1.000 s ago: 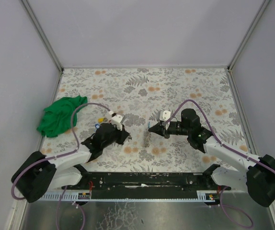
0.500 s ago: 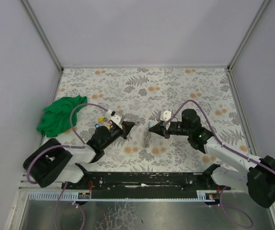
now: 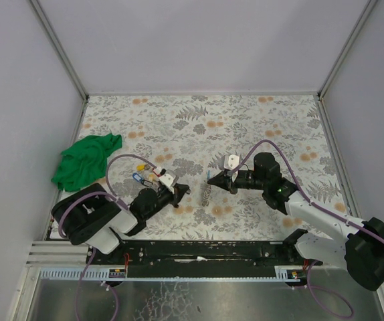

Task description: Put the keys on the keyring

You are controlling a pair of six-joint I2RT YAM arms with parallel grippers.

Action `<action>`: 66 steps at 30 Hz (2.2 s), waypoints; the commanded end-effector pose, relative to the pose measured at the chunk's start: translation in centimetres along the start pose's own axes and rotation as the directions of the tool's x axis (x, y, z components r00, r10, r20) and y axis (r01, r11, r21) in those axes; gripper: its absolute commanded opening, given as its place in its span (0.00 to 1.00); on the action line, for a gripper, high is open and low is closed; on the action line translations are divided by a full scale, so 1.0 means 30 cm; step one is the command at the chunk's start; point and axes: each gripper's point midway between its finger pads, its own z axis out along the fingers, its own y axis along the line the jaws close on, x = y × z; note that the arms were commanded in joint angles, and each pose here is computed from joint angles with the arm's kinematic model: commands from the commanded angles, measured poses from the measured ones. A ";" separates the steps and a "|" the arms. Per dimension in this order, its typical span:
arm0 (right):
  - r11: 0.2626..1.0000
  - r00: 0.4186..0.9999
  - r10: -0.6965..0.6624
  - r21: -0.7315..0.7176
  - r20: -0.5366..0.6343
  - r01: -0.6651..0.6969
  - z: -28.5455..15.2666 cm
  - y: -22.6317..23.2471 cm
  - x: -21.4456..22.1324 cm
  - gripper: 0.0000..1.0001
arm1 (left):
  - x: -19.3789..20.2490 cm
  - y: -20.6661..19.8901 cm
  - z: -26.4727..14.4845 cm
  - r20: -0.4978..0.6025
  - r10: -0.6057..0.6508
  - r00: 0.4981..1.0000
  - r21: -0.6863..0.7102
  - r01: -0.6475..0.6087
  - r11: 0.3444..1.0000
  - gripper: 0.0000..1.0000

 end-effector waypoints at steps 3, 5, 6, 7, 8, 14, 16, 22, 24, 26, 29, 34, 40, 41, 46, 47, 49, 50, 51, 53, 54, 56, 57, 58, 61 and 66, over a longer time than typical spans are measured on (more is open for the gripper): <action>0.998 0.995 -0.060 0.017 0.077 0.058 -0.005 -0.021 -0.086 0.00 | -0.043 -0.011 -0.028 0.048 0.026 0.999 -0.045 -0.024 0.999 0.03; 0.998 0.995 -0.063 0.020 0.079 0.062 -0.006 -0.021 -0.090 0.00 | -0.023 -0.008 -0.033 0.009 0.029 1.000 -0.060 -0.029 0.998 0.03; 0.998 0.995 -0.064 0.020 0.080 0.062 -0.007 -0.021 -0.091 0.00 | -0.012 -0.005 -0.039 -0.010 0.030 0.999 -0.067 -0.031 0.997 0.03; 0.998 0.995 -0.066 0.020 0.081 0.064 -0.007 -0.021 -0.092 0.00 | -0.002 -0.001 -0.047 -0.023 0.029 0.999 -0.075 -0.031 0.997 0.03; 0.998 0.994 -0.067 0.021 0.081 0.065 -0.007 -0.021 -0.092 0.00 | 0.008 0.004 -0.057 -0.034 0.026 0.999 -0.084 -0.028 0.996 0.03; 0.998 0.995 -0.061 0.017 0.078 0.060 -0.004 -0.021 -0.086 0.00 | 0.052 0.001 -0.098 -0.077 -0.015 0.997 -0.103 0.007 0.995 0.04; 0.998 0.995 -0.061 0.016 0.080 0.060 -0.004 -0.021 -0.091 0.00 | 0.073 -0.003 -0.106 -0.096 -0.022 0.995 -0.108 0.011 0.994 0.04; 0.998 0.995 -0.061 0.012 0.083 0.060 -0.004 -0.019 -0.092 0.00 | 0.122 0.009 -0.151 -0.126 -0.081 0.989 -0.160 0.061 0.985 0.04; 0.998 0.995 -0.061 0.012 0.082 0.060 -0.003 -0.019 -0.092 0.00 | 0.116 -0.005 -0.157 -0.116 -0.098 0.988 -0.149 0.080 0.986 0.06; 0.998 0.995 -0.058 0.012 0.082 0.057 -0.003 -0.019 -0.091 0.00 | 0.128 -0.010 -0.160 -0.139 -0.115 0.984 -0.155 0.093 0.983 0.07; 0.998 0.995 -0.061 0.011 0.084 0.060 -0.003 -0.019 -0.095 0.00 | 0.155 -0.030 -0.170 -0.179 -0.160 0.971 -0.163 0.131 0.978 0.08; 0.998 0.995 -0.060 0.013 0.084 0.059 -0.004 -0.019 -0.096 0.00 | 0.137 -0.044 -0.194 -0.175 -0.214 0.961 -0.202 0.178 0.963 0.13; 0.998 0.994 -0.062 0.015 0.086 0.061 -0.007 -0.019 -0.099 0.00 | 0.079 -0.041 -0.204 -0.167 -0.259 0.951 -0.249 0.214 0.945 0.22; 0.998 0.994 -0.061 0.015 0.086 0.059 -0.007 -0.018 -0.099 0.00 | 0.075 -0.044 -0.205 -0.181 -0.264 0.947 -0.256 0.214 0.943 0.23; 0.998 0.994 -0.064 0.017 0.087 0.063 -0.010 -0.018 -0.101 0.00 | 0.096 -0.067 -0.218 -0.324 -0.303 0.896 -0.308 0.203 0.929 0.27; 0.998 0.994 -0.064 0.016 0.087 0.063 -0.010 -0.017 -0.100 0.00 | 0.113 -0.070 -0.226 -0.361 -0.310 0.879 -0.321 0.195 0.927 0.27; 0.998 0.994 -0.065 0.015 0.088 0.063 -0.010 -0.017 -0.103 0.00 | 0.139 -0.077 -0.236 -0.418 -0.323 0.849 -0.340 0.183 0.922 0.27; 0.998 0.994 -0.065 0.014 0.090 0.064 -0.010 -0.016 -0.104 0.00 | 0.159 -0.075 -0.244 -0.445 -0.329 0.833 -0.355 0.173 0.919 0.27; 0.998 0.994 -0.063 0.010 0.090 0.063 -0.009 -0.014 -0.103 0.00 | 0.163 -0.075 -0.245 -0.452 -0.332 0.828 -0.362 0.170 0.916 0.27; 0.998 0.994 -0.064 0.008 0.091 0.064 -0.009 -0.012 -0.103 0.00 | 0.167 -0.068 -0.243 -0.457 -0.334 0.825 -0.375 0.162 0.913 0.27; 0.998 0.994 -0.065 0.008 0.092 0.065 -0.009 -0.012 -0.105 0.00 | 0.166 -0.068 -0.241 -0.459 -0.332 0.824 -0.378 0.157 0.912 0.27; 0.998 0.994 -0.065 0.008 0.092 0.065 -0.009 -0.012 -0.104 0.00 | 0.162 -0.067 -0.238 -0.475 -0.320 0.820 -0.379 0.138 0.915 0.27; 0.998 0.994 -0.064 0.008 0.092 0.064 -0.010 -0.012 -0.105 0.00 | 0.164 -0.066 -0.240 -0.490 -0.310 0.815 -0.380 0.121 0.917 0.27; 0.998 0.994 -0.065 0.008 0.092 0.064 -0.009 -0.012 -0.103 0.00 | 0.161 -0.063 -0.239 -0.497 -0.306 0.812 -0.386 0.109 0.916 0.27; 0.998 0.994 -0.062 0.004 0.090 0.062 -0.008 -0.010 -0.100 0.00 | 0.158 -0.077 -0.225 -0.519 -0.288 0.805 -0.363 0.098 0.927 0.28; 0.998 0.994 -0.063 0.002 0.094 0.063 -0.010 -0.008 -0.104 0.00 | 0.160 -0.068 -0.203 -0.536 -0.273 0.799 -0.361 0.076 0.930 0.30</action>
